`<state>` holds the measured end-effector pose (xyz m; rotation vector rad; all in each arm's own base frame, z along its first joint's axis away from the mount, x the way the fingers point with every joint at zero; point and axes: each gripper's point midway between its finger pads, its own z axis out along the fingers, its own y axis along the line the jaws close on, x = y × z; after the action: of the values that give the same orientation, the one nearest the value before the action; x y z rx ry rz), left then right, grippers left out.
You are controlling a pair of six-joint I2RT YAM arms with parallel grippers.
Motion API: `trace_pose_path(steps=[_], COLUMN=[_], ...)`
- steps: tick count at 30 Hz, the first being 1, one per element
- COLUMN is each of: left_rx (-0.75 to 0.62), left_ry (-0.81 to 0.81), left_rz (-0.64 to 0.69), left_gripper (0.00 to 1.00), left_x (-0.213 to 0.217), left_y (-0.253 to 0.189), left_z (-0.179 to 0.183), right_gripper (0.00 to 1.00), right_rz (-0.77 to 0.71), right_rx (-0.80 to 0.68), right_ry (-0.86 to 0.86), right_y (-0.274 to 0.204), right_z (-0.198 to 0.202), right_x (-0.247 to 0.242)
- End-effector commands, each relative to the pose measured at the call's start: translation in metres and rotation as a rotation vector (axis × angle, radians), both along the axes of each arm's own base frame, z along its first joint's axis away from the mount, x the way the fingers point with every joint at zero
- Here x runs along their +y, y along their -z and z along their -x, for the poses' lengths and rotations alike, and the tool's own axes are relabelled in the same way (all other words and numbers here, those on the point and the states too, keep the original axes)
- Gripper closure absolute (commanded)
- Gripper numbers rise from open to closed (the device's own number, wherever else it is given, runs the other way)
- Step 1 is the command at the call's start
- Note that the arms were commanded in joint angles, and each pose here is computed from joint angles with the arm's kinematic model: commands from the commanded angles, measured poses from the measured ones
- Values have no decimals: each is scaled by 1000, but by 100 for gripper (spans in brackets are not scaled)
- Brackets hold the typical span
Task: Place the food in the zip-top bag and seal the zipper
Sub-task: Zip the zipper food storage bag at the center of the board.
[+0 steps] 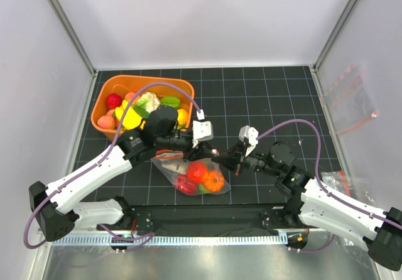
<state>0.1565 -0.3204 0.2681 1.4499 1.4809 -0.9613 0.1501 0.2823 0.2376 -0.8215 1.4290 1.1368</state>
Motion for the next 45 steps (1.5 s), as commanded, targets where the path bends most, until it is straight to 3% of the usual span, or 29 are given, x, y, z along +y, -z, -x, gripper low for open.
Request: trace_pose_path(steps=[1,3,8,15,22,34,45], left_rx=[-26,-25,-30,-63,-43,-24,-23], left_ry=[30,36,36,-25,-76,-89,-122], left_rz=[60,63,69,57,7,2,-22], left_gripper=[70,83,100,100,100,100,100], left_x=[-7,-8,-7,2,9,12,16], left_y=[-19,-20,-23,-24,-18,-20,-16], left_z=[1,1,2,-4,-9,-7,-11], right_gripper=[99,99,99,99,99,99,99], right_rz=[-52,-52,-45,-67,-139,-221,-194], right_rx=[-62,-62,-59,-69,-67,42,90], right_ry=[-15,-15,-1,143,396,1131,1532], right_y=[-25,-25,-25,-32,-51,-62,-73], right_z=[1,1,-1,-16,-38,-73,-69], right_x=[3,4,3,-15,-56,-197,-268])
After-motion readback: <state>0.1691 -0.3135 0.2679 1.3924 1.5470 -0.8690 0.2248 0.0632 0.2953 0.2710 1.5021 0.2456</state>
